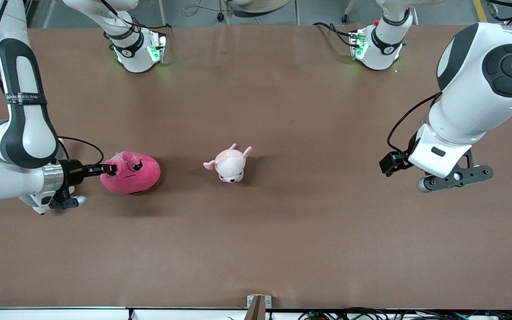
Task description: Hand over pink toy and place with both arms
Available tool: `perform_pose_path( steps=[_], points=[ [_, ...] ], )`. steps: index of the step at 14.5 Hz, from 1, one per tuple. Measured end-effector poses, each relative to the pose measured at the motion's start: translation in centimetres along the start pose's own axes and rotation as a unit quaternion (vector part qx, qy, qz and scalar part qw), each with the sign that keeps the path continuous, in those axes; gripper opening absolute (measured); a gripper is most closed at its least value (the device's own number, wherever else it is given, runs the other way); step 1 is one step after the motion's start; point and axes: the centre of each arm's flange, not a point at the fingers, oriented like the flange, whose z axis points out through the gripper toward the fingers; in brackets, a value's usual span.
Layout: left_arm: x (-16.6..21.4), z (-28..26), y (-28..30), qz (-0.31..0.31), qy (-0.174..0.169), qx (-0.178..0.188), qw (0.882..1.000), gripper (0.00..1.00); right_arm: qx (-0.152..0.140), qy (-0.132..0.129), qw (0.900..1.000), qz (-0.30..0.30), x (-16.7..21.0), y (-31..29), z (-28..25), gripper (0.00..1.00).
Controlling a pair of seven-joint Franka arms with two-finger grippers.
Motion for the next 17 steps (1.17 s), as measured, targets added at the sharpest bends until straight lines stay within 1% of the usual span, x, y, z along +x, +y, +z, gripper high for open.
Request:
perform_pose_path(
  steps=[3,6,7,8,9,11,12,15,16,17],
  points=[
    [0.3,0.3,-0.6,0.000,-0.003,0.002,1.000,1.00,0.003,-0.006,1.000,0.003,0.1,0.8,0.7,0.10],
    [0.6,0.3,-1.4,-0.005,-0.003,0.002,1.000,1.00,0.006,-0.004,1.000,0.009,0.1,1.7,0.6,0.10],
    [0.7,0.1,-1.5,-0.004,-0.002,0.001,1.000,1.00,0.007,-0.004,1.000,0.012,0.1,2.1,0.6,0.14],
    [0.7,-0.2,-1.7,0.000,0.001,0.000,1.000,1.00,0.008,-0.003,1.000,0.014,0.2,2.4,0.6,0.14],
    [0.6,-0.9,-1.9,0.004,0.006,0.000,1.000,1.00,0.008,0.000,1.000,0.016,0.3,2.6,0.7,0.19],
    [0.4,-2.4,-3.2,0.012,0.012,0.004,1.000,1.00,0.008,0.010,1.000,0.019,0.4,3.2,0.1,0.36],
    [0.0,-3.1,-3.9,0.019,0.009,0.010,1.000,1.00,0.008,0.017,1.000,0.020,0.4,3.4,-0.6,0.48],
    [-1.2,-5.7,-5.9,0.044,0.004,0.020,0.999,1.00,0.001,0.054,0.998,0.010,0.5,2.7,-4.5,0.76],
    [-1.8,-6.7,-6.7,0.049,-0.001,0.022,0.999,1.00,-0.004,0.069,0.998,0.005,0.2,2.2,-6.1,0.85],
    [-2.2,-7.6,-7.8,0.057,-0.005,0.020,0.998,1.00,-0.015,0.082,0.997,0.001,-0.3,1.9,-7.9,0.96]
  ],
)
